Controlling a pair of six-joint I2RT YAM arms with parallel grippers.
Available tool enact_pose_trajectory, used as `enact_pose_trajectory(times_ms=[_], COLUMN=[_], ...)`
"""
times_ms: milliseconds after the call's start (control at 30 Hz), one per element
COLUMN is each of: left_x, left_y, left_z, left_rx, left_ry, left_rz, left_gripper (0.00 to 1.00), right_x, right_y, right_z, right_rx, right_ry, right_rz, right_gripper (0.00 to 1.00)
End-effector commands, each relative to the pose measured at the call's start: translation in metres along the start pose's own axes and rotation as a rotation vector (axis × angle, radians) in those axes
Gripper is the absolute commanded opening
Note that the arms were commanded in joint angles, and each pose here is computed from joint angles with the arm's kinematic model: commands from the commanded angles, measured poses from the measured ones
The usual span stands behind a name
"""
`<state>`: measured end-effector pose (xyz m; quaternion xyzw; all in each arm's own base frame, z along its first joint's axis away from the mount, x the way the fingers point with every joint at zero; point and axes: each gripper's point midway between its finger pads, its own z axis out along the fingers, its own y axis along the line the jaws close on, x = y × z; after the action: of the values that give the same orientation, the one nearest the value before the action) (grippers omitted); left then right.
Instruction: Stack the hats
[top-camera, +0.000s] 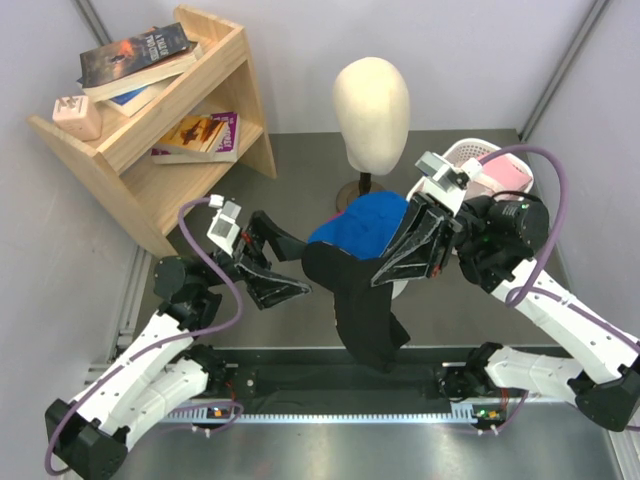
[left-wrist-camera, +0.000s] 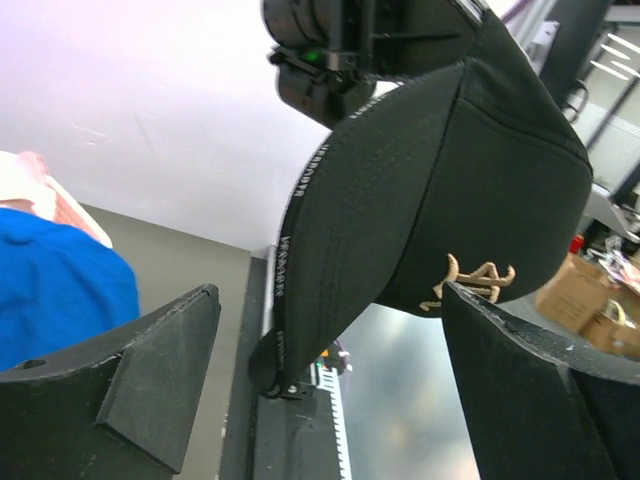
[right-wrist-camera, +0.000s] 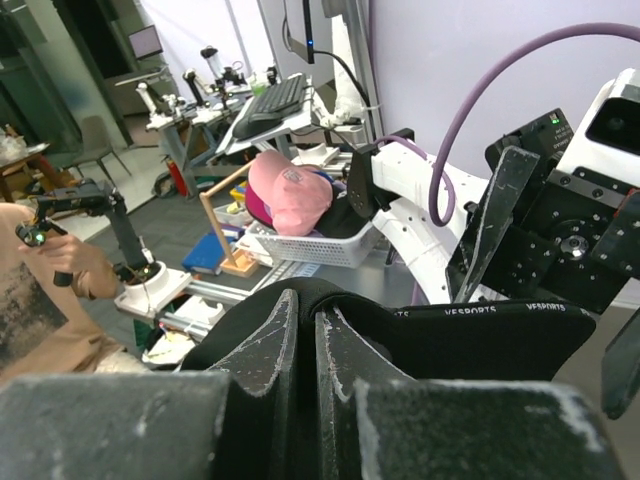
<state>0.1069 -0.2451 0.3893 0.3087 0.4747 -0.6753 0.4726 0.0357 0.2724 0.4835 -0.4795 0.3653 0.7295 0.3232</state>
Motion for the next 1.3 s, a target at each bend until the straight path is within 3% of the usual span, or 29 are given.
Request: enact_pose_trajectory(times_ms=[0, 33, 133, 167, 267, 333, 367, 433, 467, 600, 767, 833, 900, 1167, 1267], left_x=[-0.008, -0.004, 0.000, 0.002, 0.006, 0.008, 0.008, 0.009, 0.009, 0.010, 0.008, 0.007, 0.003, -0.013, -0.016], left_y=[-0.020, -0.020, -0.021, -0.019, -0.014, -0.014, -0.013, -0.013, -0.012, -0.007, 0.002, 0.006, 0.008, 0.020, 0.030], left_z=[0.008, 0.010, 0.011, 0.011, 0.008, 0.006, 0.006, 0.003, 0.003, 0.003, 0.007, 0.008, 0.011, 0.030, 0.045], left_rx=[0.088, 0.095, 0.102, 0.092, 0.059, 0.048, 0.038, 0.020, 0.012, -0.019, -0.059, -0.079, -0.085, -0.073, -0.058], left_ry=[0.004, 0.013, 0.023, 0.032, 0.038, 0.035, 0.030, 0.030, 0.028, 0.034, 0.043, 0.049, 0.050, 0.020, 0.007], left_rz=[0.066, 0.056, 0.057, 0.045, 0.041, 0.050, 0.050, 0.051, 0.050, 0.034, -0.004, -0.010, -0.013, -0.084, -0.152], left_gripper=[0.92, 0.88, 0.60, 0.45, 0.26, 0.07, 0.01, 0.00, 0.00, 0.00, 0.00, 0.00, 0.00, 0.00, 0.00], right_x=[-0.005, -0.003, -0.001, 0.000, 0.005, 0.013, 0.019, 0.006, 0.022, 0.013, -0.024, -0.032, -0.036, -0.033, -0.031], right_y=[0.011, 0.010, 0.008, 0.007, -0.005, -0.025, -0.040, -0.061, -0.077, -0.114, -0.125, -0.107, -0.089, -0.059, -0.052], right_z=[0.004, 0.004, 0.004, 0.004, 0.003, -0.001, -0.005, -0.015, -0.028, -0.078, -0.198, -0.241, -0.267, -0.304, -0.316], right_rx=[-0.047, -0.046, -0.045, -0.043, 0.004, 0.123, 0.188, 0.370, 0.481, 0.879, 1.592, 1.816, 1.945, 2.145, 2.227], right_ry=[-0.017, -0.014, -0.005, -0.001, 0.015, 0.033, 0.054, 0.023, 0.074, 0.038, -0.144, -0.213, -0.267, -0.326, -0.331], right_rz=[-0.055, -0.051, -0.044, -0.048, -0.052, 0.048, -0.025, -0.077, -0.049, -0.078, -0.179, -0.231, -0.264, -0.313, -0.326], right_gripper=[0.00, 0.00, 0.00, 0.00, 0.00, 0.00, 0.00, 0.00, 0.03, 0.16, 0.31, 0.45, 0.60, 0.99, 1.00])
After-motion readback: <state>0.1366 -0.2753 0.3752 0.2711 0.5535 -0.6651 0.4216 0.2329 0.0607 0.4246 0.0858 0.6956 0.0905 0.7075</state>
